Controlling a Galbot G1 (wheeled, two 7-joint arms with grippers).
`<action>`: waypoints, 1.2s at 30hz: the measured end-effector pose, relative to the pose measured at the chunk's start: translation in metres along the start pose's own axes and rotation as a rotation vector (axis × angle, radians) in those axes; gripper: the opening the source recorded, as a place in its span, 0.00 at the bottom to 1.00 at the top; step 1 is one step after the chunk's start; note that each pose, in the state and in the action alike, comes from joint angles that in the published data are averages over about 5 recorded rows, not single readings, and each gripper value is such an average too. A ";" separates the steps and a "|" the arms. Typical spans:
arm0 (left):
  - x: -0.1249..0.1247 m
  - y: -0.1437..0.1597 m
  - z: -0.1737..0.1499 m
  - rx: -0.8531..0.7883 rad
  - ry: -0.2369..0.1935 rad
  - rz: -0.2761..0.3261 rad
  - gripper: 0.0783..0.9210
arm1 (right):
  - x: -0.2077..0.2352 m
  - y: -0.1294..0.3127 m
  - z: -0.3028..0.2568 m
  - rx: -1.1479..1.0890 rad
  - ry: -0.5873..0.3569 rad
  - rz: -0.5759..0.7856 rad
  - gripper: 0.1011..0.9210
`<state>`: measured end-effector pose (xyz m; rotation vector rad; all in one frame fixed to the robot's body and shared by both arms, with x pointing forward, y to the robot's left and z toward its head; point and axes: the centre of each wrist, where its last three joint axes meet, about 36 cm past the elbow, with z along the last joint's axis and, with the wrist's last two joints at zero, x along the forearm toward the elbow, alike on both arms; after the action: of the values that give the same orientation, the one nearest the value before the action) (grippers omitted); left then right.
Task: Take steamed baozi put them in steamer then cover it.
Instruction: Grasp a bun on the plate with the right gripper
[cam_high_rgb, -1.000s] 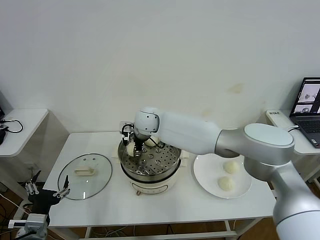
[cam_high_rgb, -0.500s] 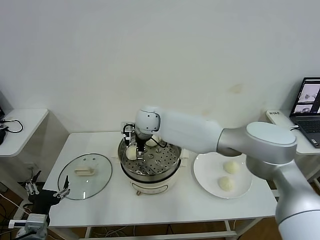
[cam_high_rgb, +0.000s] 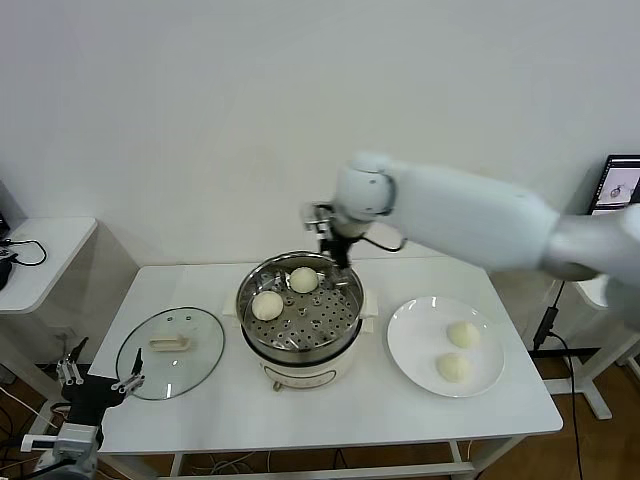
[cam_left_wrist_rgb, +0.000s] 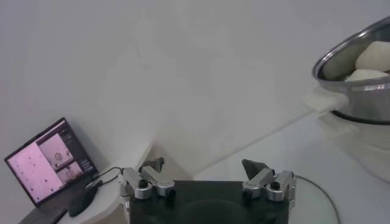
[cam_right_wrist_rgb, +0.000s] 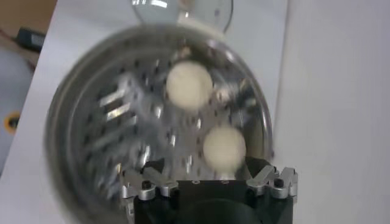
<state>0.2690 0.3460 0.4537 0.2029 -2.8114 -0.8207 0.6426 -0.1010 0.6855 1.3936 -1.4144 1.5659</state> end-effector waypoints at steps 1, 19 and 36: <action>0.000 -0.001 0.000 -0.001 -0.001 0.002 0.88 | 0.004 0.005 0.011 0.001 0.007 -0.004 0.88; 0.006 -0.014 -0.001 0.001 0.016 0.031 0.88 | -0.019 0.126 0.187 -0.079 0.097 -0.065 0.88; 0.011 -0.013 0.004 -0.010 0.037 0.028 0.88 | -0.098 0.184 0.236 -0.126 0.135 -0.115 0.88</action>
<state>0.2582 0.3351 0.4455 0.1757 -2.7688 -0.8156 0.5708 -0.3504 0.5070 1.2487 -1.3056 1.4442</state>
